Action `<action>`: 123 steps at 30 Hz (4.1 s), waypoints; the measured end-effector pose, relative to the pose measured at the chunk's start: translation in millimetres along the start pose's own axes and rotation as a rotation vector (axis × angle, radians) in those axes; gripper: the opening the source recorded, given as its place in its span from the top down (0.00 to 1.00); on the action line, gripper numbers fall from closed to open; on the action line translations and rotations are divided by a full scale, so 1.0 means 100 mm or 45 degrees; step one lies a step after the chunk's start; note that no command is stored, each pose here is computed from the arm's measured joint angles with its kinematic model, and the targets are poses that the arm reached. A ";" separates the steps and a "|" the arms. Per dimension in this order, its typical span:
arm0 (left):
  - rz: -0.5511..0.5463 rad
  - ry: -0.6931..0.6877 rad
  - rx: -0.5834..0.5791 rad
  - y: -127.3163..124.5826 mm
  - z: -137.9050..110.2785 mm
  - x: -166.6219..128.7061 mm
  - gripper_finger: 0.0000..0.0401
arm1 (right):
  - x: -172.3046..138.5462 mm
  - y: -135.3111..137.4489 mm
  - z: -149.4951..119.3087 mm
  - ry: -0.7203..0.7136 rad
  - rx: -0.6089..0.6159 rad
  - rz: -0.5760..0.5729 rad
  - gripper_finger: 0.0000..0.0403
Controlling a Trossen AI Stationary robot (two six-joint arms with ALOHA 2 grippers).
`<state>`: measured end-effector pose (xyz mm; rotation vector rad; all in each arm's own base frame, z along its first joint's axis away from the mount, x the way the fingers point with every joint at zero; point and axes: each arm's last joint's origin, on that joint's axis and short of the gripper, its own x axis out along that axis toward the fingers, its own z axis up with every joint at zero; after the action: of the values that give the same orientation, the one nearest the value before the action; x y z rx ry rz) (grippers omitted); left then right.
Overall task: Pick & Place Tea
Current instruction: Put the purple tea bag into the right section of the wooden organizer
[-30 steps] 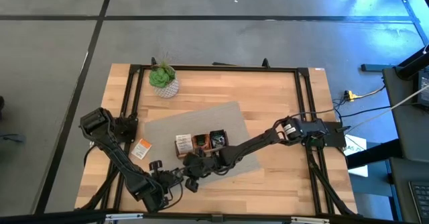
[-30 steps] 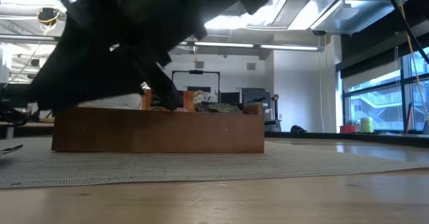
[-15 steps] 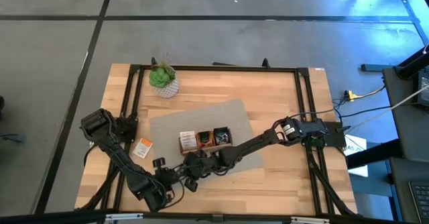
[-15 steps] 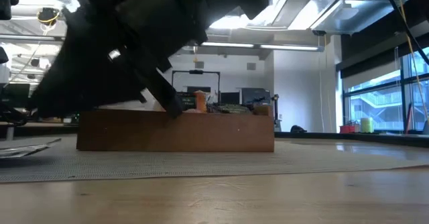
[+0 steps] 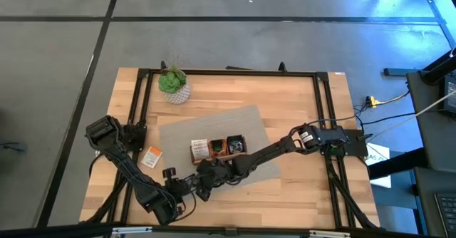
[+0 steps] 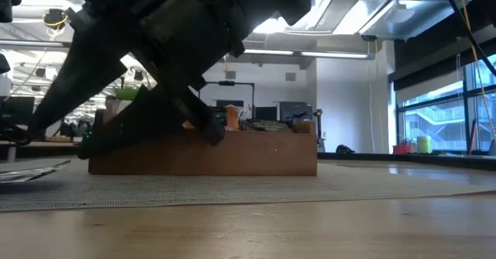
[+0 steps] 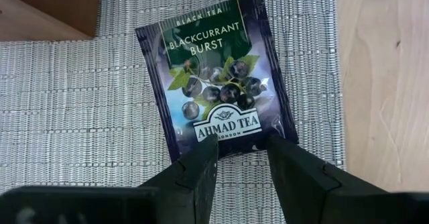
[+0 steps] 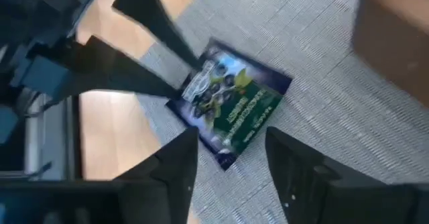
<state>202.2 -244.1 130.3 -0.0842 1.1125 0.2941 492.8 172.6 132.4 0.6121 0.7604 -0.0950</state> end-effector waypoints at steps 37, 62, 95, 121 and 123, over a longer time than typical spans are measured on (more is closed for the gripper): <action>0.030 -0.010 0.005 -0.03 -0.04 0.07 0.68 | 0.22 -0.17 -0.03 0.096 0.006 0.105 0.82; -0.085 -0.187 -0.027 -0.02 -0.10 -0.39 0.68 | 0.00 -0.04 0.18 0.075 -0.351 0.222 0.99; -0.153 -0.352 -0.355 0.47 0.60 -0.73 0.68 | -1.76 0.21 0.56 0.798 -1.140 -0.552 0.99; -0.165 -0.350 -0.318 0.44 0.57 -0.75 0.68 | -1.70 -0.80 0.74 0.643 -0.849 -0.341 0.99; -0.162 -0.352 -0.302 0.44 0.57 -0.75 0.68 | -1.63 -0.85 0.68 0.647 -0.857 -0.327 0.99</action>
<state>208.7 -204.1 225.9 -0.3149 0.7909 0.3124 391.2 43.3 239.1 -0.1198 1.2848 0.0864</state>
